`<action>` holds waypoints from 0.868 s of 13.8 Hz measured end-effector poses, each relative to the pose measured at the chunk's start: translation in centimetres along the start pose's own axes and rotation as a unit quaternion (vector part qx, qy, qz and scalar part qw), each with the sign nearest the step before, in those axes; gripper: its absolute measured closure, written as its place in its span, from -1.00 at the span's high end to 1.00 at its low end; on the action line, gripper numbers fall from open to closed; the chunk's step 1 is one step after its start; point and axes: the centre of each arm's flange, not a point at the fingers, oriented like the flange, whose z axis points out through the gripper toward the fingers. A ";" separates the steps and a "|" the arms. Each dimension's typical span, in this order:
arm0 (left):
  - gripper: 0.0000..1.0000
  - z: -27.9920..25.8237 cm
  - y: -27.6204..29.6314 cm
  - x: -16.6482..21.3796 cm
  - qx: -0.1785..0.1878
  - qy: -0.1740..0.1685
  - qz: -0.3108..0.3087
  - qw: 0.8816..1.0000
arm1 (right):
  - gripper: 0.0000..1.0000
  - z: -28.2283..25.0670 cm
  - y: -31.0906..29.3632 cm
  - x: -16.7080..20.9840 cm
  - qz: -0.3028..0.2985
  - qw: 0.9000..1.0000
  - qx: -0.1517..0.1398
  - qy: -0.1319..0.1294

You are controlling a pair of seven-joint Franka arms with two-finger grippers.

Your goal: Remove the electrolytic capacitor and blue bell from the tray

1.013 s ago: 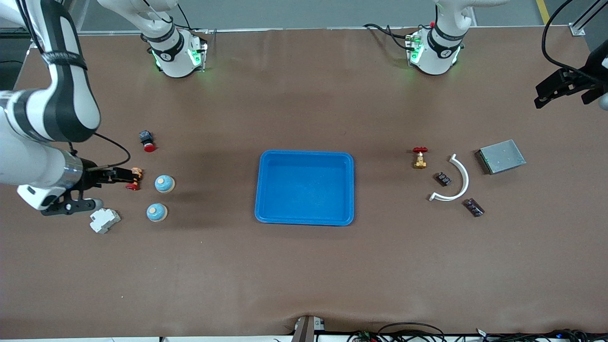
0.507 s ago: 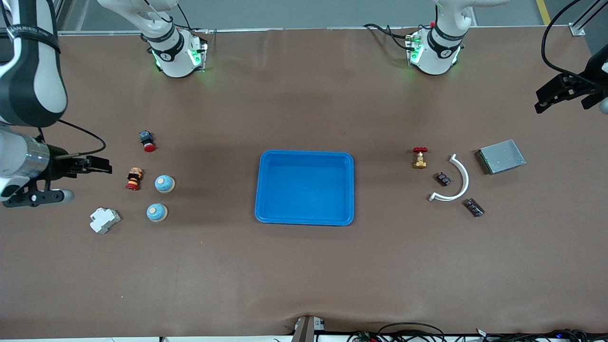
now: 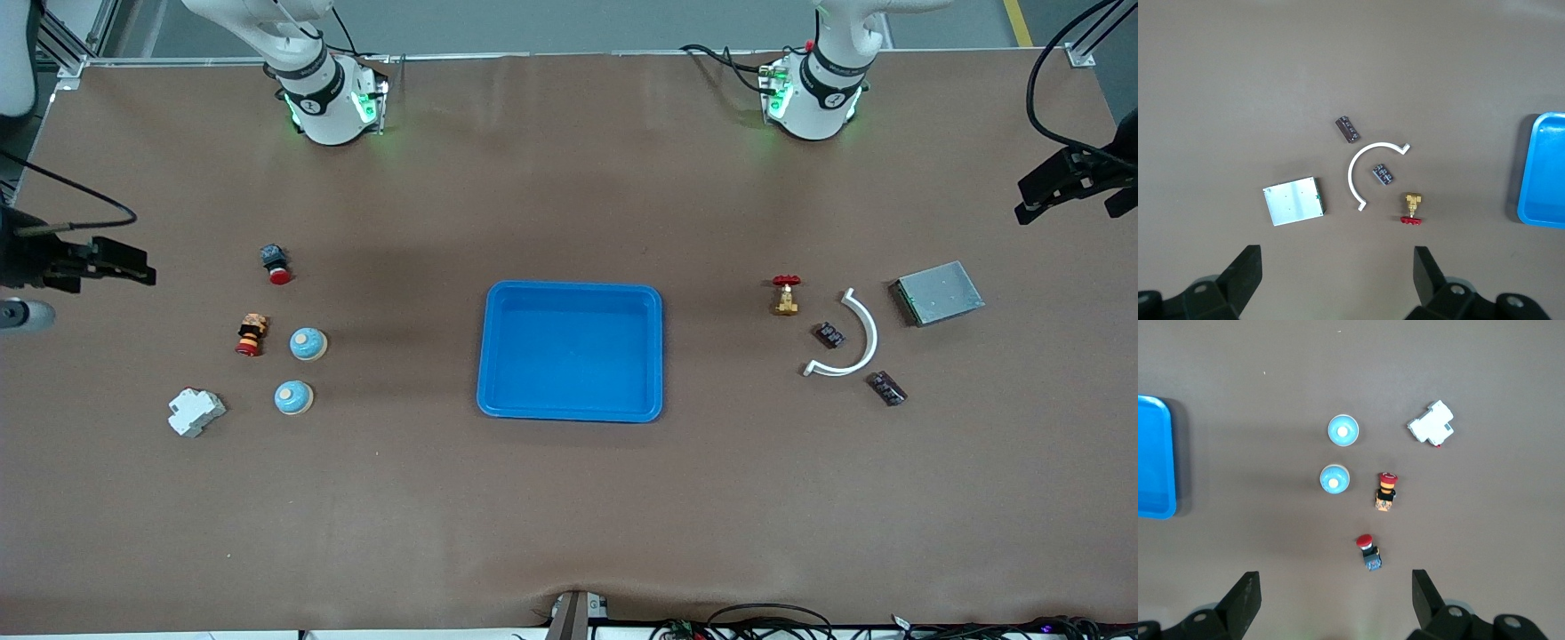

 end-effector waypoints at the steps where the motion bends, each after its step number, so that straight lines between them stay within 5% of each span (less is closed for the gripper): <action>1: 1.00 0.0 -0.1 0.0 0.000 -0.001 -0.001 1.000 | 1.00 -0.7 0.2 -0.6 0.002 1.000 0.000 0.001; 8: 1.00 2.3 1.2 -0.9 -0.050 -0.043 0.004 0.998 | 1.00 -4.0 0.3 -3.7 0.007 1.000 0.002 -0.013; 12: 1.00 1.8 1.6 -1.7 -0.032 -0.040 0.011 0.999 | 1.00 -4.2 0.1 -3.7 0.005 1.000 0.002 -0.012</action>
